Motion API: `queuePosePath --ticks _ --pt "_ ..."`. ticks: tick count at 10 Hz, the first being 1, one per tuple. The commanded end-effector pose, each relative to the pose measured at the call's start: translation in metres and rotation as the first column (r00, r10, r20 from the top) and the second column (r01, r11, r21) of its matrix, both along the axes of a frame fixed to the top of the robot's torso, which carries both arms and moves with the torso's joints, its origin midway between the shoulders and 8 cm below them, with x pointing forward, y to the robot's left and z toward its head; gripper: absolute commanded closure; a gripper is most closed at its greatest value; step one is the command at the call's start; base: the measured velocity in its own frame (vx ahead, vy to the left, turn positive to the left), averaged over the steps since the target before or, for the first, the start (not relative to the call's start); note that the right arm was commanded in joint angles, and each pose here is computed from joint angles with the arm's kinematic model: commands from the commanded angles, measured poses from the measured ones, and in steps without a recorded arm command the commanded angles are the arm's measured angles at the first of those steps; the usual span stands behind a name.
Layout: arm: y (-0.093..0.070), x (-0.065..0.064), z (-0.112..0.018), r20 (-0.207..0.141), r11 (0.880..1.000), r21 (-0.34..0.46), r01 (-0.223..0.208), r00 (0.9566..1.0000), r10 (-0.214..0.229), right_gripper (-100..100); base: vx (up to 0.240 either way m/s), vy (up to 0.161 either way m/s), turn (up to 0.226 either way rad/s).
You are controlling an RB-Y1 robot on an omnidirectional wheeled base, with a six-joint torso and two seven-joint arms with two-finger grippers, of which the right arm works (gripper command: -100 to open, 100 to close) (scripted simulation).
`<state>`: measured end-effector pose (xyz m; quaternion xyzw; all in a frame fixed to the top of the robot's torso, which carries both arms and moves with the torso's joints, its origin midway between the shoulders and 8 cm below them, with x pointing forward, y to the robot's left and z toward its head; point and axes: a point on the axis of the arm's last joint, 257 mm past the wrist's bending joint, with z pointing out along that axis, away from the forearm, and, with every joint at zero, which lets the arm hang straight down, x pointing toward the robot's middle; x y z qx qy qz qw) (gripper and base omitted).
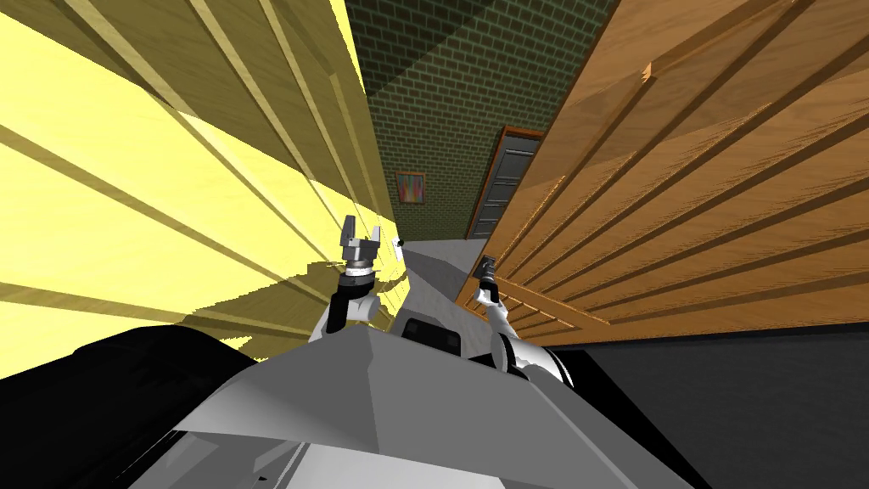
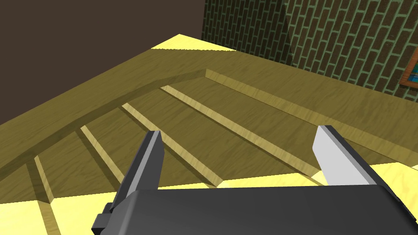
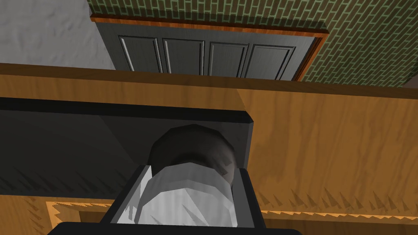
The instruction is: Push the door open
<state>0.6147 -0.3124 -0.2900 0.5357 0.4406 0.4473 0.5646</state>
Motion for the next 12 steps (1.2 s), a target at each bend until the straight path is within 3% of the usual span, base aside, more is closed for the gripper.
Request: queuePosePath --ticks 1,7,8,9,12 --pt "-0.014 -0.002 0.008 0.015 1.0 -0.011 0.02 0.9997 -0.02 100 0.028 0.001 0.0" --pt "-0.026 -0.002 0.012 0.024 0.997 -0.016 0.082 0.9964 -0.081 100 0.082 0.002 -0.023" --pt "-0.026 -0.005 0.003 0.004 0.997 -0.015 0.081 0.9967 -0.081 100 0.101 0.014 0.002" --pt "-0.026 -0.002 0.012 0.024 0.997 -0.016 0.082 0.9964 -0.081 100 0.036 -0.007 -0.009" --pt "-0.032 -0.003 0.013 0.026 0.992 -0.016 0.123 0.9921 -0.122 100 0.077 -0.007 -0.03"
